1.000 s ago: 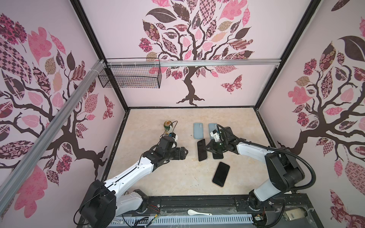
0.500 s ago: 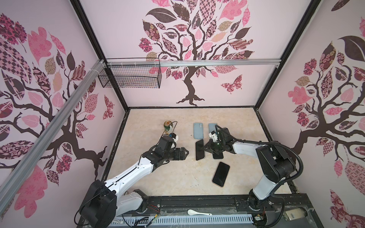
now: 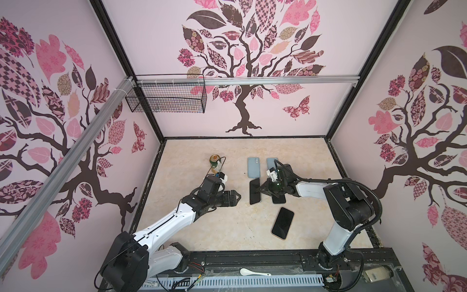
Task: Take the phone out of the phone case
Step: Place the phone at the center of the table.
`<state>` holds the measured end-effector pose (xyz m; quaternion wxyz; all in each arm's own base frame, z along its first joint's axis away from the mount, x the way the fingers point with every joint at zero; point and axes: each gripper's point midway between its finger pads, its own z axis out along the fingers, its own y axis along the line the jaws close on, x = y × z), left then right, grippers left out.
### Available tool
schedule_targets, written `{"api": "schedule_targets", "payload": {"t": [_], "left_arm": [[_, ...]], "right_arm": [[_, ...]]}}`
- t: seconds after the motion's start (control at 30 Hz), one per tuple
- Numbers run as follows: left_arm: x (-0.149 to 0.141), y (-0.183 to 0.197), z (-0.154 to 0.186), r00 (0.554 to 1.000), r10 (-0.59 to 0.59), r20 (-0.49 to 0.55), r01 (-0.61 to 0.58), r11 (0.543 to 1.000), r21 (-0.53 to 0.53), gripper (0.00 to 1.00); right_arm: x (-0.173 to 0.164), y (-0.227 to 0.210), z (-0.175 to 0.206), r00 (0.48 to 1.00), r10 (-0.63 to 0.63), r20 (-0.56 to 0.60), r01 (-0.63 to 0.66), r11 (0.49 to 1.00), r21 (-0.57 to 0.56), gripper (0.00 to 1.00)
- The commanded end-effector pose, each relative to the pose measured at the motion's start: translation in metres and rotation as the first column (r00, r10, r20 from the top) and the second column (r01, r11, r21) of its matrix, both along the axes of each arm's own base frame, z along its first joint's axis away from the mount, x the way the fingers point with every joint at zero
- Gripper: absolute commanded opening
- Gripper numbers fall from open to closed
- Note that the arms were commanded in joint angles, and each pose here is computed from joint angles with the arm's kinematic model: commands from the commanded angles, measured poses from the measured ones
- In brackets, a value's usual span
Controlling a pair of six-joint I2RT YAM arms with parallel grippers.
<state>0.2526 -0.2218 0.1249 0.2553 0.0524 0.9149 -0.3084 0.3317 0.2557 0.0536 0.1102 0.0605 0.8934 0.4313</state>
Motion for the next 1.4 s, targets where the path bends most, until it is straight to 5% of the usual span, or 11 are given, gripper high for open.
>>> {"api": "schedule_targets", "payload": {"t": [0.0,0.53,0.93,1.37], "left_arm": [[-0.001,-0.001,-0.005,1.000,-0.004,-0.010,0.004,1.000,-0.005,0.81],[-0.004,-0.004,-0.011,0.999,-0.018,-0.035,0.018,1.000,-0.010,0.80],[-0.008,-0.004,-0.021,0.998,-0.034,-0.043,0.035,0.999,0.013,0.80],[-0.046,-0.065,-0.010,0.971,-0.200,0.131,0.191,0.979,0.077,0.81]], "right_arm": [[0.004,0.000,-0.004,1.000,0.002,0.008,-0.002,1.000,-0.007,0.07],[0.008,-0.010,-0.010,1.000,-0.018,0.022,0.019,0.996,-0.085,0.29],[0.015,-0.029,-0.007,0.997,-0.041,0.059,0.052,0.976,-0.210,0.35],[-0.040,-0.094,0.018,0.971,-0.191,0.147,0.238,0.853,-0.464,0.47]]}}
